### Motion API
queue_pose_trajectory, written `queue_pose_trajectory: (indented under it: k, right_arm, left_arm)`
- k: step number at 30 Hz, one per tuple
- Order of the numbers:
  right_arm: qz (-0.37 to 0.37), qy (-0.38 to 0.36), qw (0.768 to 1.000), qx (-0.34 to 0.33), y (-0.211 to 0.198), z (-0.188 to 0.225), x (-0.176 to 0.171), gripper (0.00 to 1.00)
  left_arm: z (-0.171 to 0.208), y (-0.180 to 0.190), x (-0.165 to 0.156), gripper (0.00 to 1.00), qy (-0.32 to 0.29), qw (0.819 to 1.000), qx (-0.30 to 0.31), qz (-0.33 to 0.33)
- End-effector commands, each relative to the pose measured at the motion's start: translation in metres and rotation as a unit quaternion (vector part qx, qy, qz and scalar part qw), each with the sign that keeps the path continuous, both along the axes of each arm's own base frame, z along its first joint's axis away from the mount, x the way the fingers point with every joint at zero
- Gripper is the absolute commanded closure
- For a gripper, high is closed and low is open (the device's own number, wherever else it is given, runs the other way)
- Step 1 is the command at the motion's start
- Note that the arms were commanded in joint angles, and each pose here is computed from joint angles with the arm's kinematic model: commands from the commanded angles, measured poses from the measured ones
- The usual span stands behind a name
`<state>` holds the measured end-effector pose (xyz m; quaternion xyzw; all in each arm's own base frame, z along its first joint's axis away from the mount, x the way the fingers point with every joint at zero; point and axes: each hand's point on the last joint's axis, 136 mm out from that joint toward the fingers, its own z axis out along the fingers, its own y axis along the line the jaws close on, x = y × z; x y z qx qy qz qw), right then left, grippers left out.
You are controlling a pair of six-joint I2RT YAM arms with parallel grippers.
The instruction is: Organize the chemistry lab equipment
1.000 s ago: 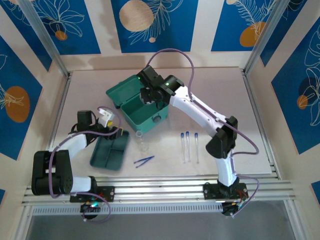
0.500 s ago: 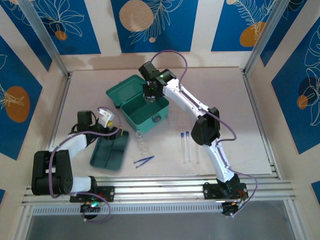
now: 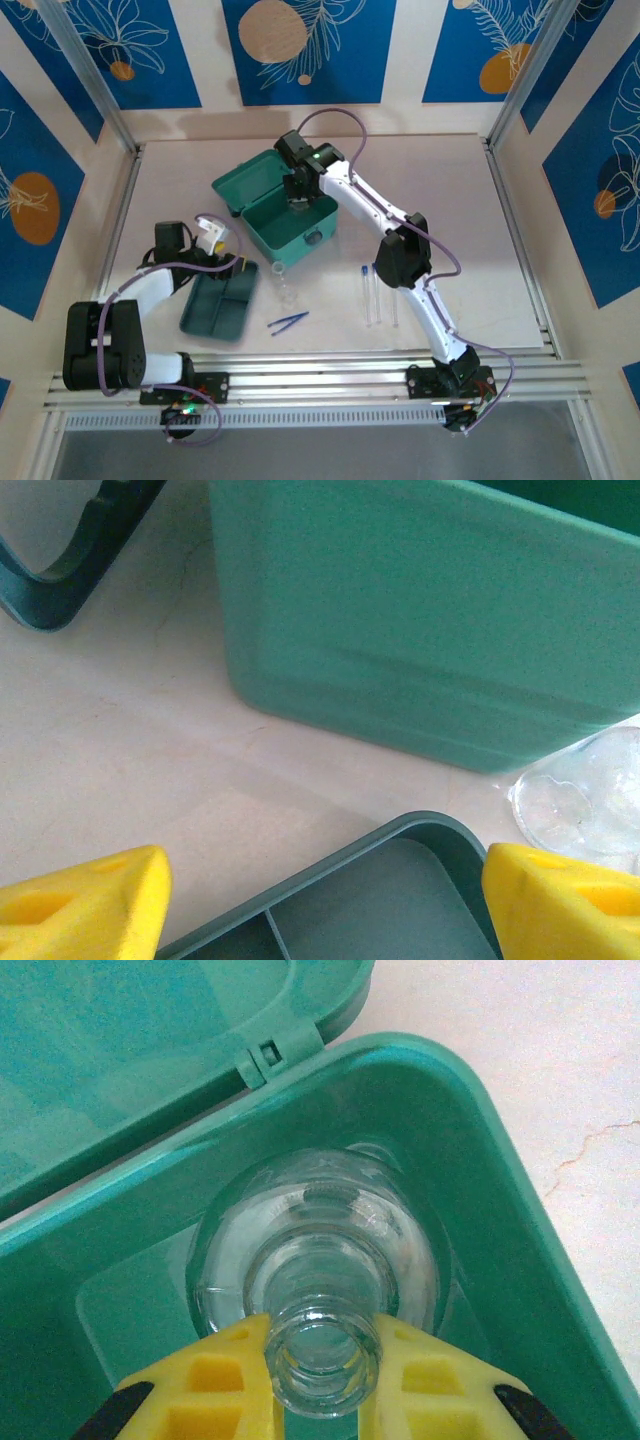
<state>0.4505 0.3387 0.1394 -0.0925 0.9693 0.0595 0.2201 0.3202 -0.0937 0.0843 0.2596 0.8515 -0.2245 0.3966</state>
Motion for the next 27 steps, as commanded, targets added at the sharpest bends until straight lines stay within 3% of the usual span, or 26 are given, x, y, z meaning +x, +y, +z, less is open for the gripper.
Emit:
queue_pose_trajectory:
  k: [1,27]
  right_arm:
    - [-0.002,0.000,1.000,0.016,0.005,-0.002,0.007,0.85]
    - [0.003,0.014,1.000,-0.024,-0.001,-0.037,0.015,0.81]
  left_arm:
    - [0.006,-0.003,0.000,0.19,-0.013,1.000,-0.001,-0.003]
    - [0.005,-0.003,0.000,0.18,-0.012,1.000,0.000,-0.004]
